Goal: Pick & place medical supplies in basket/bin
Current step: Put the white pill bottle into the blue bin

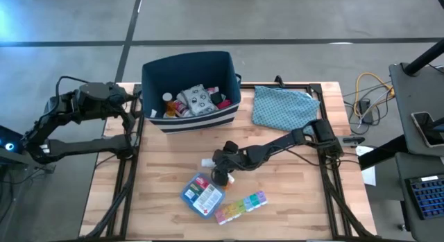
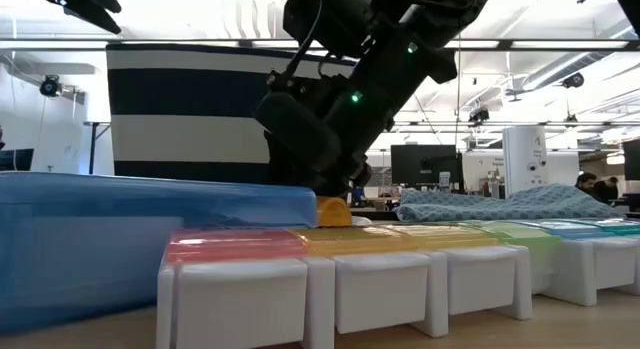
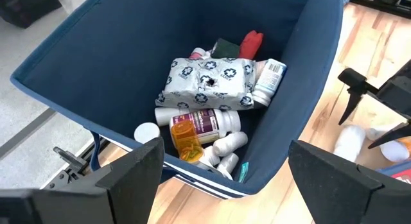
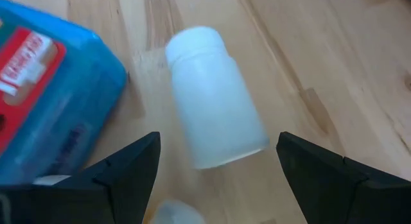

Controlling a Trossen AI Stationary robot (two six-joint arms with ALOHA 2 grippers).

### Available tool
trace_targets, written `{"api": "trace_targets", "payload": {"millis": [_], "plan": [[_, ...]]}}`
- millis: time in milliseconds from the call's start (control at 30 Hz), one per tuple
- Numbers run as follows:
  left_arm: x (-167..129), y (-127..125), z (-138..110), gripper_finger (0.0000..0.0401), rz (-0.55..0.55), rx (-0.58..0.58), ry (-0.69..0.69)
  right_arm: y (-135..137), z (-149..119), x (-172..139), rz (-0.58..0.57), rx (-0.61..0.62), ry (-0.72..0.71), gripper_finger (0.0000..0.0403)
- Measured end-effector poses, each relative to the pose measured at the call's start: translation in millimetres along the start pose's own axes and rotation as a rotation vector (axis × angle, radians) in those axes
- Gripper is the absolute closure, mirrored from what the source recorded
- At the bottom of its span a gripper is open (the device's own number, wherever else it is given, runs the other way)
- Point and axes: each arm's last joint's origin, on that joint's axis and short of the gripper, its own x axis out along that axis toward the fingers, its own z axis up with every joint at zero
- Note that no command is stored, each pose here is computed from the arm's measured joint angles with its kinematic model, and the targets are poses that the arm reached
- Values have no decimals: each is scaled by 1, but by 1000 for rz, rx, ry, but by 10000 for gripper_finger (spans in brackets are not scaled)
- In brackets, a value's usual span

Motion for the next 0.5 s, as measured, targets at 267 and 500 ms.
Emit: {"api": "trace_targets", "payload": {"millis": [267, 500], "plan": [[1, 0, 1, 93, 1, 1, 6, -3, 1, 1, -4, 1, -4, 101], [2, 0, 1, 93, 2, 0, 6, 0, 10, 1, 37, -112, -84, 101]]}}
